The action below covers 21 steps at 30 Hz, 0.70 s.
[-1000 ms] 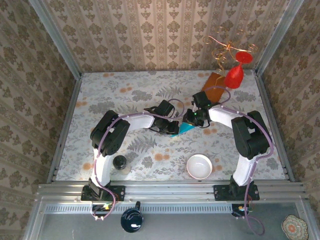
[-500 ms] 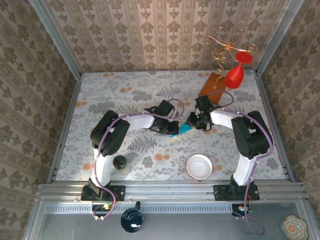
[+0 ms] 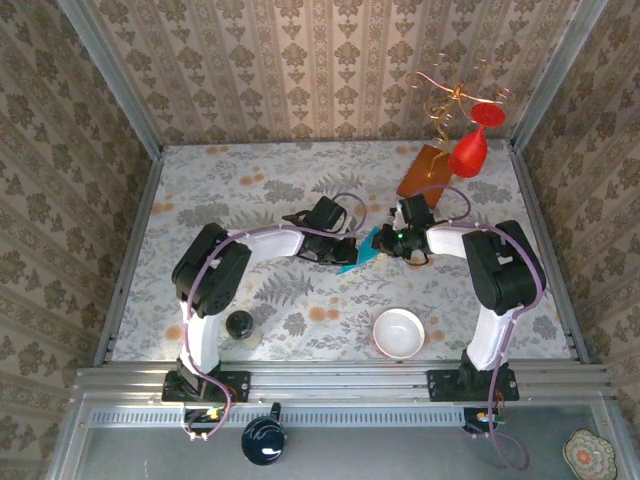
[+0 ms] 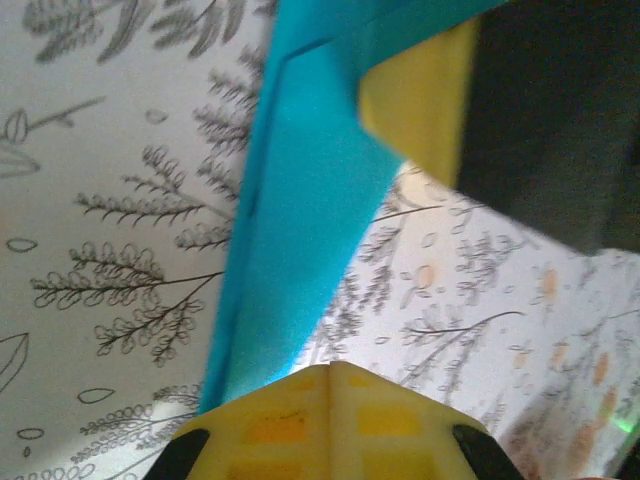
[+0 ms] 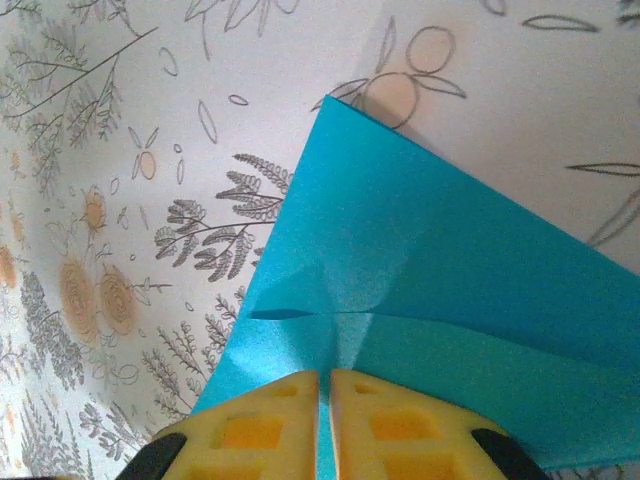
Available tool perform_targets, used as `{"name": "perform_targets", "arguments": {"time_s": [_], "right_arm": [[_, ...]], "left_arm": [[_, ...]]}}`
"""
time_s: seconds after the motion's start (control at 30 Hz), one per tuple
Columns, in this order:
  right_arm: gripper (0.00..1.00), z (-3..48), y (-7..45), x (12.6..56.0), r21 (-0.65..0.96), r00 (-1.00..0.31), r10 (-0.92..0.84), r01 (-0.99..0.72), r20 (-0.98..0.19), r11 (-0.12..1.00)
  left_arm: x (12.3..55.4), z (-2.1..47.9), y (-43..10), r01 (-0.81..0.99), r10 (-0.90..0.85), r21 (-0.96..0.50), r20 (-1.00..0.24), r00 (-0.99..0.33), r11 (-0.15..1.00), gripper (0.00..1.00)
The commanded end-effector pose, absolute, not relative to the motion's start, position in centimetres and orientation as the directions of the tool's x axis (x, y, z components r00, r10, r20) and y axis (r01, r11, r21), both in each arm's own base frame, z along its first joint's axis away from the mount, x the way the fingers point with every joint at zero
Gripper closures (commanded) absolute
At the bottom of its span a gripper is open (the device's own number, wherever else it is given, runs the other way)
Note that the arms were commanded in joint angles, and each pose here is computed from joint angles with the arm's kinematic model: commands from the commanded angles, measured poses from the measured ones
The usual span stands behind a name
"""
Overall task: Fold a paper plane with a square sheet of paper (pick it up from the middle)
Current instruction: Fold the wing for the fifth time at the center of the table.
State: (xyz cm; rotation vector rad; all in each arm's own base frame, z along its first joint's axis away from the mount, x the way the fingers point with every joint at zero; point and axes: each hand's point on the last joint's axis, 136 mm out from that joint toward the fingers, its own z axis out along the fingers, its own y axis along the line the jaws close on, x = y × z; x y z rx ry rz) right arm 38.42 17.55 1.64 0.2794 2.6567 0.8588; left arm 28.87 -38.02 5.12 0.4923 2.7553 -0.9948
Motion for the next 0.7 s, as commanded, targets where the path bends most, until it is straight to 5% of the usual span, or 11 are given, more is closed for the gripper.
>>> {"name": "perform_targets", "arguments": {"time_s": [0.0, 0.67], "right_arm": [[0.85, -0.4, 17.9, 36.8, 0.581, -0.956, 0.215, 0.061, -0.201, 0.811], [0.88, 0.2, 18.8, 37.5, 0.621, -0.960, 0.183, 0.013, -0.210, 0.783]], "left_arm": [[29.7, 7.2, -38.9, 0.384, 0.238, -0.617, -0.308, -0.921, 0.687, 0.97], [29.6, 1.6, -37.0, 0.297, 0.245, -0.525, -0.169, -0.955, 0.798, 0.98]]}}
